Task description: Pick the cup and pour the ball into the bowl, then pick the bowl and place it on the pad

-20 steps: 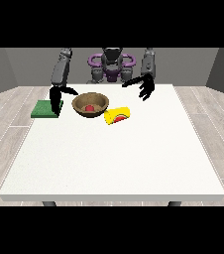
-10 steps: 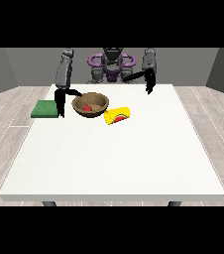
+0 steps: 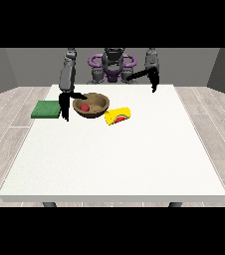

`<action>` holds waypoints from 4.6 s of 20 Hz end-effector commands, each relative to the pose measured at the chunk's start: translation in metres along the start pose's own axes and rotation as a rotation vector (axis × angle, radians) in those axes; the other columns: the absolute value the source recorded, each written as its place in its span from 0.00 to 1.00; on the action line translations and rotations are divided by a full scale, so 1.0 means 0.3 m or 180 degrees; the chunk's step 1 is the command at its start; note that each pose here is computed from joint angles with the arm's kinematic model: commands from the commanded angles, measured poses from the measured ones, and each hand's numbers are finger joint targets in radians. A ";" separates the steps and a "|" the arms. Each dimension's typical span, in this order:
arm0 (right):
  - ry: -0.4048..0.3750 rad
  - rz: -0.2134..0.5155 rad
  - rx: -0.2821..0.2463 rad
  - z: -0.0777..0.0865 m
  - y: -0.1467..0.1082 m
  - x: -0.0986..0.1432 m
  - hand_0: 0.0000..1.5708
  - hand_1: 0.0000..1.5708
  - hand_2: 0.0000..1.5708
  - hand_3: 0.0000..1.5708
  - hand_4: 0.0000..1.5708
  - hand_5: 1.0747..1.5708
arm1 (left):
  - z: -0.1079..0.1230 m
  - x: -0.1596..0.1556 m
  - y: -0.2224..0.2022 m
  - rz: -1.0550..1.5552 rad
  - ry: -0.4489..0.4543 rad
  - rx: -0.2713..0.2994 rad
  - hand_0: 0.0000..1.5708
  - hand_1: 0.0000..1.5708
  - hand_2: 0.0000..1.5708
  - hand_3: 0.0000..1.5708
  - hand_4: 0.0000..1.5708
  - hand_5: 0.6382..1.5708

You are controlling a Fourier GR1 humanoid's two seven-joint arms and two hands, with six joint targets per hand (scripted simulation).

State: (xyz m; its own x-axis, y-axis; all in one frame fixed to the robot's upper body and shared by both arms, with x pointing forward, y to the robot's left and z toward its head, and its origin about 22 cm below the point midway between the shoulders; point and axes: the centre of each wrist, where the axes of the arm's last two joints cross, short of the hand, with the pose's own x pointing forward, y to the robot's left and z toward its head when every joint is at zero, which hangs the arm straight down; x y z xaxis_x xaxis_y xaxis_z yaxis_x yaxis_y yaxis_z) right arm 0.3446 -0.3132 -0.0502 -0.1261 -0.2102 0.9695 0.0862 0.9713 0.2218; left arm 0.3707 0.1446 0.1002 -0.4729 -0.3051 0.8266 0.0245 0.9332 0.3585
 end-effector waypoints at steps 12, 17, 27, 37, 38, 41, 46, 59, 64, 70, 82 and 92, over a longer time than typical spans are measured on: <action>0.0610 -0.0076 -0.0152 -0.023 0.208 -0.090 0.00 0.00 0.00 0.00 0.24 0.96 | 0.033 -0.042 0.093 0.0065 0.0147 -0.0046 0.00 0.00 0.00 0.00 0.00 0.99; 0.1047 0.0573 -0.0402 0.081 0.088 -0.151 1.00 1.00 1.00 1.00 0.67 0.96 | 0.043 -0.057 0.121 0.0061 0.0126 -0.0066 0.00 0.00 0.00 0.00 0.00 1.00; 0.1368 0.0972 -0.0241 -0.084 0.228 -0.005 1.00 1.00 1.00 1.00 0.65 0.97 | 0.181 -0.262 0.238 0.0069 0.0752 0.0309 0.00 0.00 0.00 0.00 0.00 1.00; 0.1225 0.0705 -0.0416 -0.185 -0.027 0.253 1.00 1.00 1.00 1.00 0.68 0.99 | 0.170 -0.220 0.198 0.0030 0.0522 0.0310 0.00 0.00 0.00 0.00 0.00 1.00; 0.1196 0.0668 -0.0452 -0.175 -0.125 0.313 1.00 1.00 1.00 1.00 0.67 0.99 | 0.183 -0.236 0.274 0.0047 0.0562 0.0336 0.00 0.00 0.00 0.00 0.00 1.00; 0.1067 0.0494 -0.0468 -0.190 -0.136 0.351 1.00 1.00 1.00 1.00 0.68 0.97 | 0.135 -0.214 0.320 -0.0032 0.0470 0.0438 0.00 0.00 0.00 0.00 0.00 1.00; 0.0967 0.0373 -0.0519 -0.164 -0.242 0.395 1.00 1.00 1.00 1.00 0.68 0.98 | 0.134 -0.200 0.203 -0.0023 0.0357 0.0518 0.00 0.00 0.00 0.00 0.00 0.99; 0.0145 0.0609 -0.0581 -0.069 -0.523 0.601 1.00 1.00 1.00 0.00 0.66 0.99 | 0.053 0.005 0.197 -0.0225 -0.0529 0.0650 0.00 0.00 0.00 0.00 0.00 0.99; 0.0065 0.0659 -0.0701 -0.043 -0.580 0.647 1.00 1.00 1.00 0.00 0.66 1.00 | 0.095 0.071 0.184 -0.0226 -0.0659 0.0643 0.00 0.00 0.00 0.00 0.00 0.99; 0.0081 0.0495 -0.0663 -0.059 -0.569 0.642 1.00 1.00 1.00 0.14 0.64 1.00 | 0.117 0.137 0.198 -0.0228 -0.0607 0.0644 0.00 0.00 0.00 0.00 0.00 0.99; 0.0323 0.0698 -0.0677 -0.040 -0.577 0.614 1.00 1.00 1.00 0.59 0.45 1.00 | 0.142 0.096 0.233 -0.0118 -0.0555 0.0600 0.00 0.00 0.00 0.00 0.00 1.00; 0.0366 0.1267 -0.1044 -0.010 -0.656 0.798 0.23 0.23 0.33 0.39 0.00 0.87 | 0.114 0.207 0.255 -0.0140 -0.0662 0.0730 0.00 0.00 0.00 0.00 0.00 0.99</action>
State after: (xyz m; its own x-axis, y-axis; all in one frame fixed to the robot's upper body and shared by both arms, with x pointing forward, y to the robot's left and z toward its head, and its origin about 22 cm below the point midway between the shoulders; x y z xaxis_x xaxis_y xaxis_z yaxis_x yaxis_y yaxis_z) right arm 0.3067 -0.5399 0.1088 0.0977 0.0683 0.9929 0.3756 0.9213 -0.1003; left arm 0.3146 0.2011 0.1491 -0.6273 -0.3147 0.7124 -0.1650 0.9477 0.2733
